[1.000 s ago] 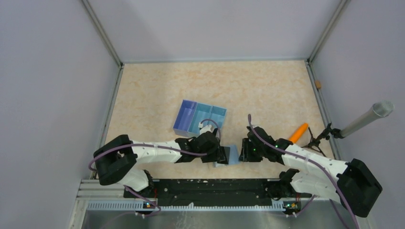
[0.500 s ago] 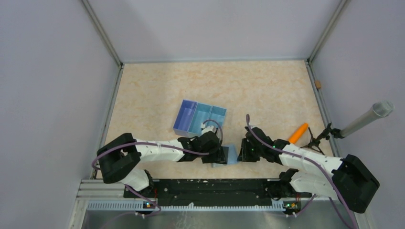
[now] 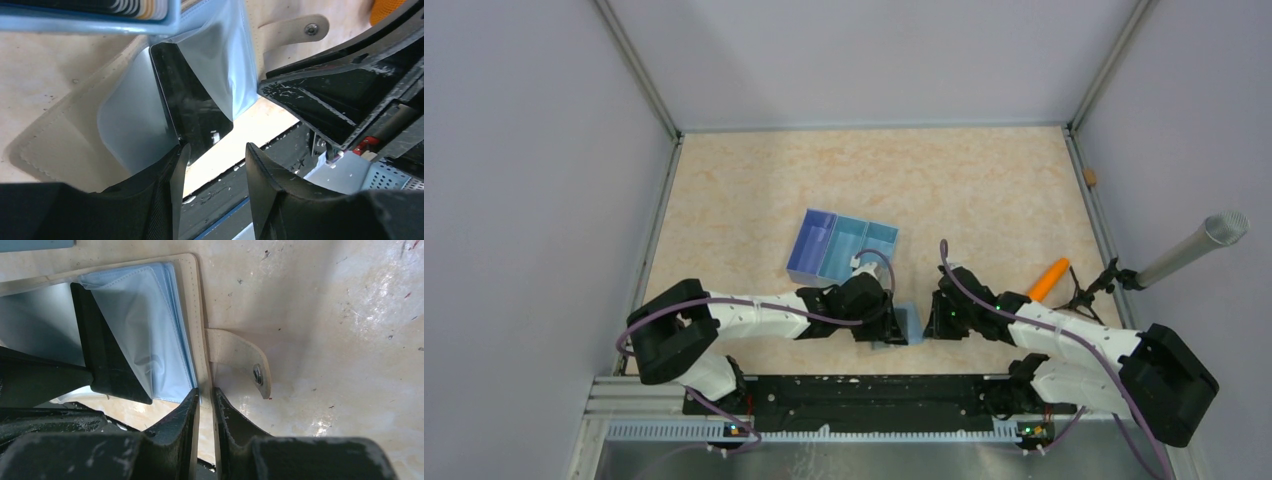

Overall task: Put the credit cards into the card holder
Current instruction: Insert the credit card into the card holder.

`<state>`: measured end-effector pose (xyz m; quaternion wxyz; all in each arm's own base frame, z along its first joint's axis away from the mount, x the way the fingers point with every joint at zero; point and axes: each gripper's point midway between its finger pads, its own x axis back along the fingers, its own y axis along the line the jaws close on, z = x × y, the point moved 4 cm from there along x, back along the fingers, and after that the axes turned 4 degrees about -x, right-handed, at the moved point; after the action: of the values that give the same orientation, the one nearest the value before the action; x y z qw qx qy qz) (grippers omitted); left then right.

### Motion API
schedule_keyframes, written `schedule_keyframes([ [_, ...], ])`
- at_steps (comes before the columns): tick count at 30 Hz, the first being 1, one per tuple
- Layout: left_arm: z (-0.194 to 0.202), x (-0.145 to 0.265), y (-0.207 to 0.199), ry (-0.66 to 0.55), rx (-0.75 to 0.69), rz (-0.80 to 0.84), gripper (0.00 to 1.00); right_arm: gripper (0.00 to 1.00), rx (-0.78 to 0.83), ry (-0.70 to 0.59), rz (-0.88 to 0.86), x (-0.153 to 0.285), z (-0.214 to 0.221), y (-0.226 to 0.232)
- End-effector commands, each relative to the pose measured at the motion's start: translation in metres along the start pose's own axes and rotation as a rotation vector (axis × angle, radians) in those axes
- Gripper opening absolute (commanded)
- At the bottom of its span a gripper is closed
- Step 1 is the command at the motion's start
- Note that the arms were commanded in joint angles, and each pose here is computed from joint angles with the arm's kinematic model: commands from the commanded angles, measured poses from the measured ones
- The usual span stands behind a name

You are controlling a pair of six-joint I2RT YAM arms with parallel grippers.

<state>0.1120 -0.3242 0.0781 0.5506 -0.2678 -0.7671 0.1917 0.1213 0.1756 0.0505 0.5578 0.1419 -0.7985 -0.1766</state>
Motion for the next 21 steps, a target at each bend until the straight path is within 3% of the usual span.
schedule_keyframes([
  [1,-0.01,-0.002,-0.026,-0.044,0.008,0.128,0.5,0.14,-0.001,0.011,0.001,-0.003,0.006,-0.002],
  [14,-0.015,0.01,0.011,-0.103,-0.032,-0.12,0.51,0.14,-0.006,-0.005,0.009,-0.002,0.004,-0.002],
  [21,-0.013,0.012,0.002,-0.115,-0.219,-0.13,0.58,0.14,-0.005,-0.002,0.013,-0.003,0.004,-0.002],
])
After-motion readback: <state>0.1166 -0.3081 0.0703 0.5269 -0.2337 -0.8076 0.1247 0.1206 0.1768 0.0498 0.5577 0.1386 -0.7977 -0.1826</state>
